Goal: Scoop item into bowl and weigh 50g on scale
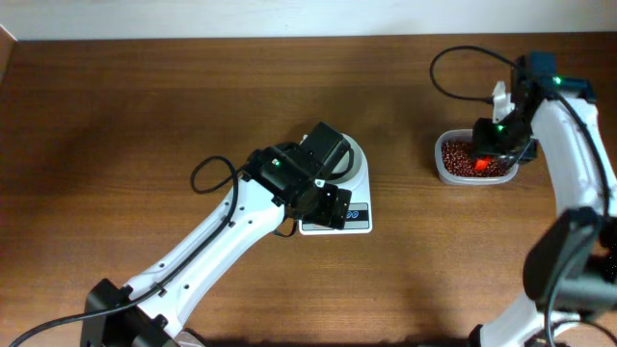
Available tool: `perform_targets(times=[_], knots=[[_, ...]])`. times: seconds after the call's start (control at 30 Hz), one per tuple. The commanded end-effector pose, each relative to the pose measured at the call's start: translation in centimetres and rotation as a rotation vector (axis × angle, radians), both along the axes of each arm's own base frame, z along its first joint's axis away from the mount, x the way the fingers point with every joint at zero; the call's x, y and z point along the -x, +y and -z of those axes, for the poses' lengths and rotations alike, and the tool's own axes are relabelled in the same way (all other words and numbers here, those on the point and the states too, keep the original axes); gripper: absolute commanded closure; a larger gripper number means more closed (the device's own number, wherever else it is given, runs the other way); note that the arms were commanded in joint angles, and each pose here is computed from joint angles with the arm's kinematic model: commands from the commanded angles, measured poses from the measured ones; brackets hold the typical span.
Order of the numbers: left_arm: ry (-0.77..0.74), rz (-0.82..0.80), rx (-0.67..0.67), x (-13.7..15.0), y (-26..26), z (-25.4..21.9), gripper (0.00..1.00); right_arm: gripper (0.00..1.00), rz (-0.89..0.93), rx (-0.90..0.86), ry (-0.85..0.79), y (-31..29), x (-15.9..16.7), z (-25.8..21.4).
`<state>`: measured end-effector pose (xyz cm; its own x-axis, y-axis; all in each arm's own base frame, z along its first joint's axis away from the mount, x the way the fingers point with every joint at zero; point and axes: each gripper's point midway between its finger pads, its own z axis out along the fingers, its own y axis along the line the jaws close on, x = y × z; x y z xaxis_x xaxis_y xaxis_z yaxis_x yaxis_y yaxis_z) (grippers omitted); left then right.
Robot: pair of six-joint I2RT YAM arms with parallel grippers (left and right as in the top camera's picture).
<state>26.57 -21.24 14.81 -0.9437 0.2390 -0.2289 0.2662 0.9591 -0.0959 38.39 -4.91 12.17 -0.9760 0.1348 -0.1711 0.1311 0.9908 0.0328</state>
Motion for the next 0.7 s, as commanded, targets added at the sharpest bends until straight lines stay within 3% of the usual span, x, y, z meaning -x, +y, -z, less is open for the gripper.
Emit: perform_targets(times=[0.0, 0.13, 0.2, 0.27, 0.37, 0.47, 0.53, 0.67], knots=[[0.006, -0.016, -0.012, 0.0, 0.1, 0.4, 0.01, 0.43, 0.036, 0.041, -0.141, -0.5, 0.9, -1.4], [0.006, -0.016, -0.013, 0.0, 0.1, 0.4, 0.01, 0.43, 0.036, 0.044, -0.159, -0.6, 0.7, 2.4], [0.006, -0.016, -0.013, 0.0, 0.1, 0.4, 0.01, 0.56, 0.038, 0.043, -0.176, -0.7, 0.4, 2.5], [0.006, -0.016, -0.013, 0.0, 0.1, 0.4, 0.01, 0.59, 0.035, 0.047, -0.192, -0.8, 0.1, 2.9], [0.006, -0.016, -0.013, 0.0, 0.1, 0.4, 0.01, 0.76, 0.036, 0.050, -0.219, -0.9, -0.6, 2.9], [0.006, -0.016, -0.013, 0.0, 0.1, 0.4, 0.01, 0.82, 0.037, 0.051, -0.198, -1.0, -0.9, 4.2], [0.006, -0.016, -0.013, 0.0, 0.1, 0.4, 0.01, 0.93, 0.038, 0.050, -0.188, -1.0, -0.8, 4.5], [0.006, -0.016, -0.013, 0.0, 0.1, 0.4, 0.01, 0.96, 0.078, 0.103, -0.184, -2.3, -0.7, 4.5]])
